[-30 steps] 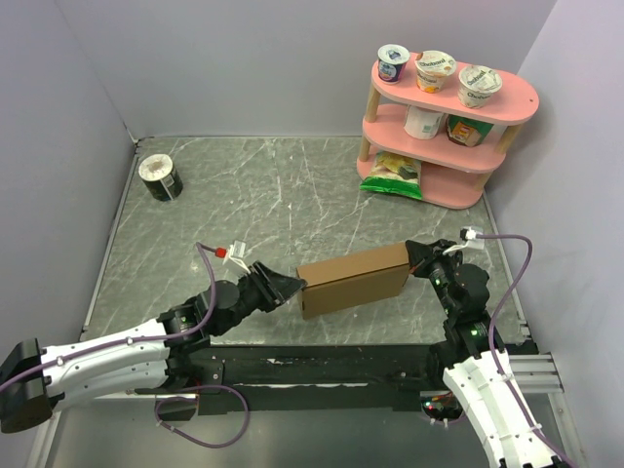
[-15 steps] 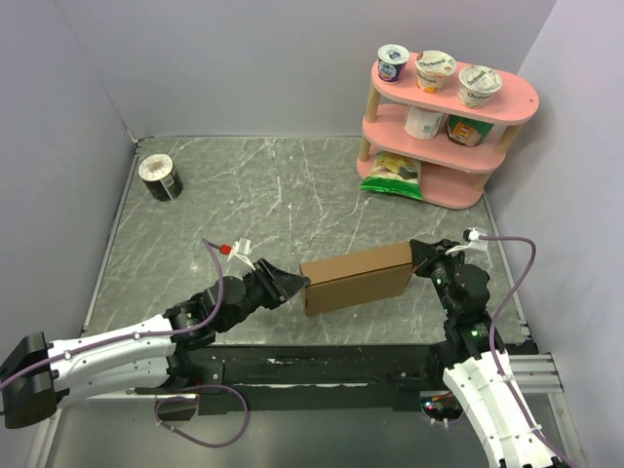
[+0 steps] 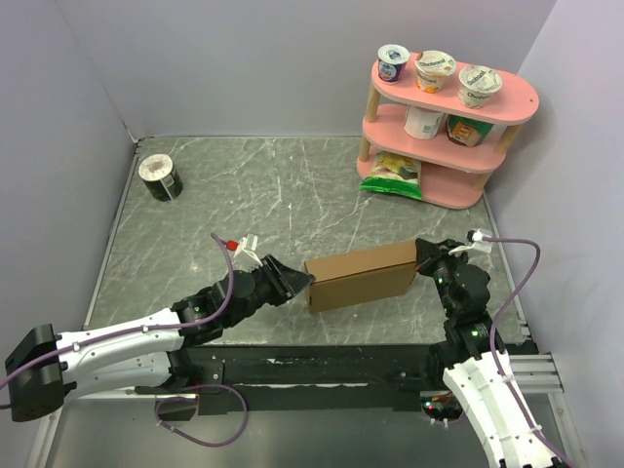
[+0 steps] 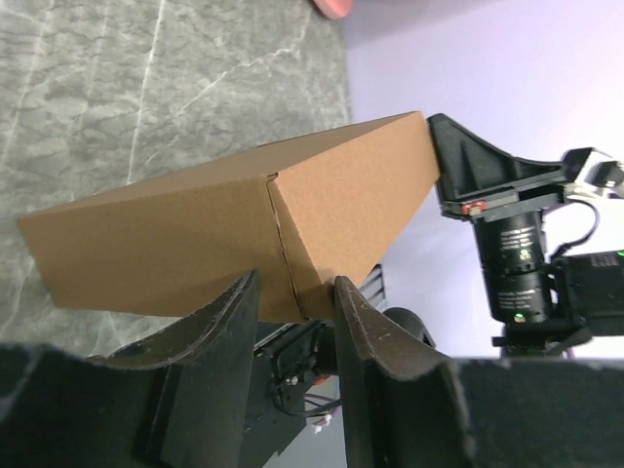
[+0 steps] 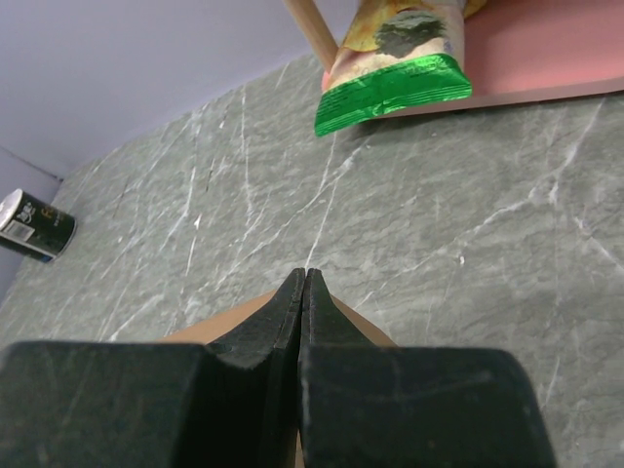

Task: Fold the paper box

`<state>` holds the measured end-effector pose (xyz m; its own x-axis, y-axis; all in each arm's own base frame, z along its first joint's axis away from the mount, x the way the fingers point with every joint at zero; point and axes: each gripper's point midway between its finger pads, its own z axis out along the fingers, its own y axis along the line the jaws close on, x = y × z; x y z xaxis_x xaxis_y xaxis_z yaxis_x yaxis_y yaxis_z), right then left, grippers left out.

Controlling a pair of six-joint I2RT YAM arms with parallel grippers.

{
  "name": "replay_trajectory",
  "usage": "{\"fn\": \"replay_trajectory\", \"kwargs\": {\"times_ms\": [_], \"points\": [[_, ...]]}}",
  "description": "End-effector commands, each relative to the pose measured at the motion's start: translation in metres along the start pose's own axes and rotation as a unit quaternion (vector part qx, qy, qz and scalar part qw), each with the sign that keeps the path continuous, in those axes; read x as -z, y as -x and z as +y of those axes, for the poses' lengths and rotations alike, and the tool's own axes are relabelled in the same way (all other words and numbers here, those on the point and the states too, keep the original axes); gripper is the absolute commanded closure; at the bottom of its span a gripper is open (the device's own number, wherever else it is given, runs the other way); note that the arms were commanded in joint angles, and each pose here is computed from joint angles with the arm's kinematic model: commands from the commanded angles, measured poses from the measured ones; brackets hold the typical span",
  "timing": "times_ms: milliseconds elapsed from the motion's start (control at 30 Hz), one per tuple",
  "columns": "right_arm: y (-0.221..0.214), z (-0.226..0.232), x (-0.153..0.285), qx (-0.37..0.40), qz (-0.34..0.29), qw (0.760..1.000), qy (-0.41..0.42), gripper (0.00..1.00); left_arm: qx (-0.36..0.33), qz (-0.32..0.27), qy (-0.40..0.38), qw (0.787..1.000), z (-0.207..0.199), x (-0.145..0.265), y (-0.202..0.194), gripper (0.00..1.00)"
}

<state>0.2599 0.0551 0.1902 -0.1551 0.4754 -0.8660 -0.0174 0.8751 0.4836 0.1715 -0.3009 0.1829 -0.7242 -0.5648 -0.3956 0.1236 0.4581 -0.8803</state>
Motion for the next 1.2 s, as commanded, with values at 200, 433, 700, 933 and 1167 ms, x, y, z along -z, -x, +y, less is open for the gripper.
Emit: {"fn": "replay_trajectory", "kwargs": {"times_ms": [200, 433, 700, 933, 1167], "points": [[-0.089, -0.024, 0.022, 0.017, 0.165, 0.986, -0.018, 1.00, -0.107, 0.168, 0.305, 0.931, 0.174, 0.055, -0.066, 0.82], [-0.088, -0.022, 0.023, 0.016, 0.160, 0.987, -0.013, 1.00, -0.126, 0.196, 0.346, 0.909, 0.189, 0.063, -0.073, 0.90], [-0.087, -0.021, 0.023, 0.018, 0.159, 0.987, -0.010, 1.00, -0.148, 0.221, 0.386, 0.883, 0.204, 0.070, -0.079, 0.96], [-0.086, -0.020, 0.023, 0.019, 0.156, 0.988, -0.005, 1.00, -0.111, 0.216, 0.329, 0.913, 0.194, 0.067, -0.088, 0.99], [-0.087, -0.016, 0.023, 0.028, 0.164, 0.986, 0.006, 1.00, -0.125, 0.215, 0.301, 0.921, 0.183, 0.058, -0.086, 0.99]]}}
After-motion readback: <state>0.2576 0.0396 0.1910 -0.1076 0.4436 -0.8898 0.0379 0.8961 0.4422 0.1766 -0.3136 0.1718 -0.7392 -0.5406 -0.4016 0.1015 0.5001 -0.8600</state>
